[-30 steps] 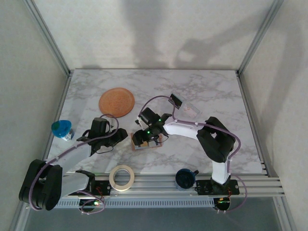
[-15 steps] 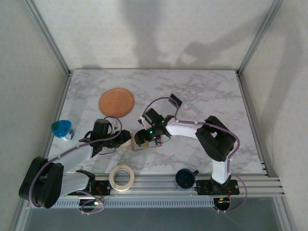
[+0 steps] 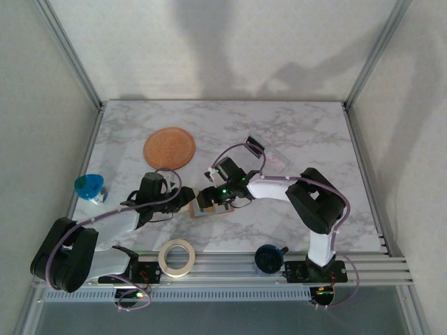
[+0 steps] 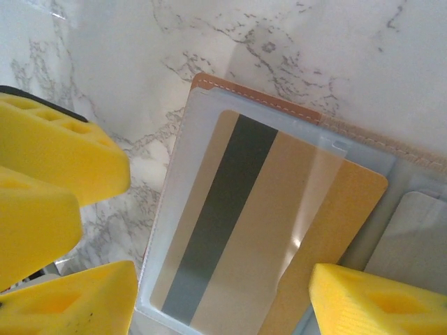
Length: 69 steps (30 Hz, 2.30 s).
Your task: Put the credit cards into the card holder
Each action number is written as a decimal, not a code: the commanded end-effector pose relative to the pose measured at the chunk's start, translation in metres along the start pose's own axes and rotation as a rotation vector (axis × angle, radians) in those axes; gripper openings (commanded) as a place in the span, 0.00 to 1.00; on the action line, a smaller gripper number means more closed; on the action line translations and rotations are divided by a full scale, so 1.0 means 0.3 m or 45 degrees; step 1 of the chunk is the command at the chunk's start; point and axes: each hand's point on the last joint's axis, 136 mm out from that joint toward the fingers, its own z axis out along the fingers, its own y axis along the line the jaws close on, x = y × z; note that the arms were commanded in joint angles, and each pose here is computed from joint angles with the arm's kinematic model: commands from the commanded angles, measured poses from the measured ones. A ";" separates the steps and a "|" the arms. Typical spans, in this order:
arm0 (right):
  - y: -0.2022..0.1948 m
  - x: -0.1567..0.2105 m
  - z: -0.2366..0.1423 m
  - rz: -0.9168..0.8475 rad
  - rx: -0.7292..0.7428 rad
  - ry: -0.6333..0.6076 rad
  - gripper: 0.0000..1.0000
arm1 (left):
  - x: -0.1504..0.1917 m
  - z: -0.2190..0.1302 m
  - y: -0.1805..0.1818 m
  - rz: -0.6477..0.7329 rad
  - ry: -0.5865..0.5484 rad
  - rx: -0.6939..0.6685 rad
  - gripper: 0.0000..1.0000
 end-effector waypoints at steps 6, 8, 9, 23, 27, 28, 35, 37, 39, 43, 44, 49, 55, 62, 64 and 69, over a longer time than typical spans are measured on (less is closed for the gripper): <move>-0.052 0.075 0.027 0.073 -0.044 0.054 0.68 | 0.001 0.041 -0.061 0.024 0.036 0.051 0.41; -0.060 0.077 0.028 0.079 -0.046 0.046 0.69 | 0.000 0.048 -0.061 0.024 0.050 0.044 0.40; -0.063 0.079 0.031 0.085 -0.048 0.051 0.69 | 0.000 0.051 -0.061 0.028 0.053 0.040 0.40; -0.069 0.086 0.027 0.093 -0.064 0.062 0.69 | 0.006 0.089 -0.032 0.010 0.075 0.004 0.41; -0.052 0.081 0.031 0.095 -0.106 0.060 0.69 | 0.025 0.099 -0.058 0.023 0.114 0.038 0.37; -0.050 0.080 0.029 0.090 -0.110 0.052 0.69 | 0.032 0.109 -0.059 0.025 0.133 0.037 0.34; -0.023 0.065 0.009 0.060 -0.148 0.015 0.69 | 0.031 0.142 -0.063 0.055 0.152 0.012 0.19; -0.030 0.061 -0.001 0.053 -0.132 -0.010 0.69 | 0.022 0.150 -0.065 0.059 0.152 0.005 0.16; -0.033 0.053 -0.009 0.061 -0.129 -0.029 0.70 | 0.017 0.162 -0.061 0.052 0.152 -0.007 0.12; -0.039 0.038 -0.058 0.074 -0.061 -0.072 0.75 | 0.013 0.180 -0.034 0.038 0.155 -0.063 0.08; -0.042 0.033 -0.076 0.070 -0.033 -0.090 0.76 | 0.014 0.181 -0.034 0.047 0.163 -0.071 0.08; -0.077 0.031 -0.137 0.072 0.099 -0.121 0.80 | 0.012 0.185 -0.052 0.083 0.166 -0.096 0.08; -0.078 0.030 -0.196 0.081 0.138 -0.155 0.82 | 0.016 0.204 -0.057 0.091 0.184 -0.115 0.08; -0.170 0.020 -0.326 0.124 0.267 -0.246 0.83 | 0.056 0.244 -0.153 0.123 0.256 -0.016 0.28; -0.201 0.013 -0.371 0.158 0.278 -0.284 0.83 | 0.066 0.257 -0.178 0.132 0.264 -0.002 0.32; -0.262 -0.002 -0.442 0.223 0.278 -0.354 0.84 | 0.122 0.308 -0.224 0.171 0.318 -0.002 0.37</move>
